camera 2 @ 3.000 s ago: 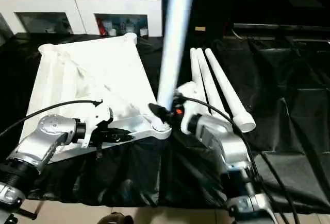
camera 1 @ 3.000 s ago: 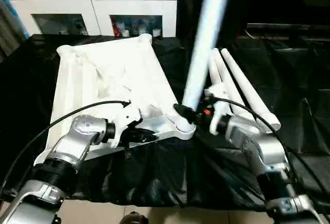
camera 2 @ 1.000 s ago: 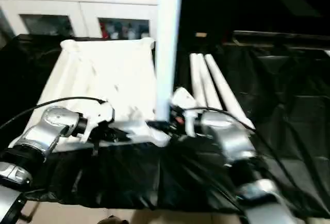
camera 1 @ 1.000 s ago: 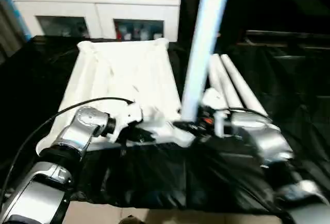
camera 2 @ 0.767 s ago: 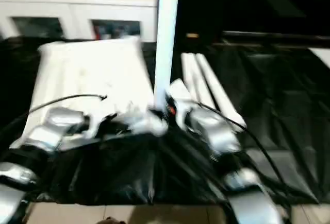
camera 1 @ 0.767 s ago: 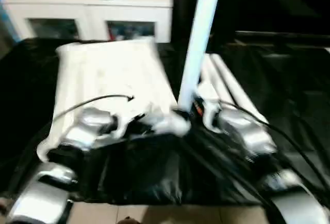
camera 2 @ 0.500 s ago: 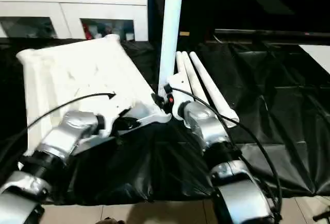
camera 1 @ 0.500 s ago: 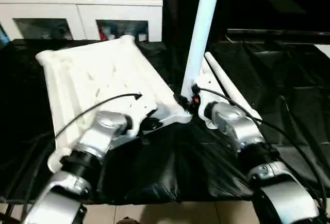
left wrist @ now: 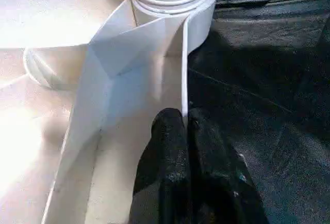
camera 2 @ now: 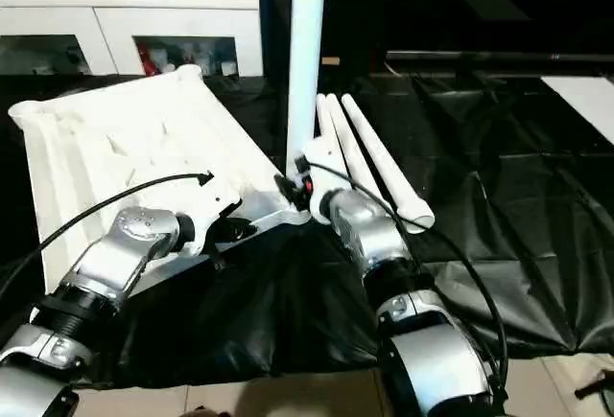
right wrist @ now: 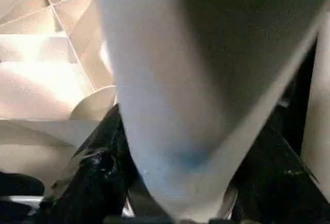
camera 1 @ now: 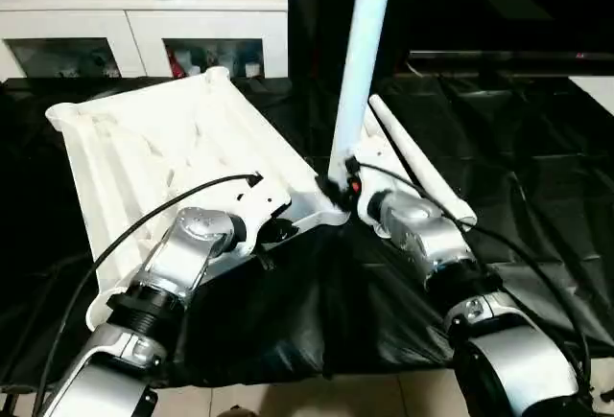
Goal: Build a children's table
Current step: Insert table leg to table base, then rotate leg to tighten
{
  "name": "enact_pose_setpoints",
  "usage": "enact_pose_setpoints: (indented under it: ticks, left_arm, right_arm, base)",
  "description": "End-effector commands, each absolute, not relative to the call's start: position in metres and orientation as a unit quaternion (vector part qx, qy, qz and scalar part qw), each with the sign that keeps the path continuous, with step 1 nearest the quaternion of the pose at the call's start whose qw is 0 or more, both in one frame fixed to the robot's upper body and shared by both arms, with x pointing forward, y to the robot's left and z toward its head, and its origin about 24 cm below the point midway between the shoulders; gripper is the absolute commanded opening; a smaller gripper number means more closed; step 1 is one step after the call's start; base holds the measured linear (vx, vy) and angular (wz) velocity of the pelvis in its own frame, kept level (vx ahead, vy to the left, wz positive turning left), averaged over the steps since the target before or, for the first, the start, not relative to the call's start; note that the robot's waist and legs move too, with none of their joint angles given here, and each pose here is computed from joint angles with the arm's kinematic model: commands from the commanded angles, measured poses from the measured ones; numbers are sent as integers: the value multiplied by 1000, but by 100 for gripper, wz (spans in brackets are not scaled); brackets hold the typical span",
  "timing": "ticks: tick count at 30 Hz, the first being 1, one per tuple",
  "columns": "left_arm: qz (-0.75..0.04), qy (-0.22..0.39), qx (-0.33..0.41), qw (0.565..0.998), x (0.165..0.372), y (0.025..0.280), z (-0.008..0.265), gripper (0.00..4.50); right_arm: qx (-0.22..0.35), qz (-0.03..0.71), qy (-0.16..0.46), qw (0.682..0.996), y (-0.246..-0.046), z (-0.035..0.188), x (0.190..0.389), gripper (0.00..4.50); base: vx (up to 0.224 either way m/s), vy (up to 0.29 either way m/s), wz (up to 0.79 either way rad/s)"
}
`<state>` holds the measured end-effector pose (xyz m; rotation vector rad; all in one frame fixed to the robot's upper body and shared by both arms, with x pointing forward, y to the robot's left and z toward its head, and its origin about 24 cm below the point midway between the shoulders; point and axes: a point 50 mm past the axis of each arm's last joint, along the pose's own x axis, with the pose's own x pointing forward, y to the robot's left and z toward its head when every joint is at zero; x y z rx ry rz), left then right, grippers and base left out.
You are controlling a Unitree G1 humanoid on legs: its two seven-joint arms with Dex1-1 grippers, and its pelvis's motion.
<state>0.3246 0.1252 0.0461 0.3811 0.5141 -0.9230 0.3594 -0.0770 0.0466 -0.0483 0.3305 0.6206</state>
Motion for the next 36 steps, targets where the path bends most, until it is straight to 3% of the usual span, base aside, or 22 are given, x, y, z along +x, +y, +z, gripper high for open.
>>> enact_pose_setpoints:
  ticks: [1, 8, 12, 13, 18, 20, 26, 36]
  left_arm:
    - [-449, 189, 193, 852, 330, 116, 67, 0]
    - [-465, 179, 193, 845, 329, 120, 68, 0]
    - [-515, 158, 197, 819, 324, 121, 69, 0]
    - [-532, 156, 206, 806, 322, 124, 68, 0]
    - [-557, 153, 209, 789, 319, 126, 68, 0]
    - [-601, 147, 195, 761, 313, 130, 69, 0]
    - [-635, 160, 208, 726, 309, 139, 68, 0]
    - [-652, 182, 217, 704, 307, 149, 63, 0]
  right_arm:
    - [-5, 334, 231, 914, -70, 13, 340, 311]
    - [-15, 377, 194, 905, -71, 24, 341, 359]
    - [-54, 439, 169, 881, -79, 31, 335, 366]
    - [-63, 472, 171, 863, -84, 31, 330, 366]
    - [-73, 512, 176, 838, -89, 31, 322, 366]
    - [-85, 557, 187, 805, -96, 29, 311, 366]
    - [-101, 595, 184, 776, -98, 34, 305, 366]
    - [-101, 627, 189, 749, -99, 39, 301, 290]
  base:
    - [0, 0, 0]
    - [0, 0, 0]
    - [0, 0, 0]
    - [0, 0, 0]
    - [33, -11, 4]
    - [0, 0, 0]
    - [0, 0, 0]
    - [0, 0, 0]
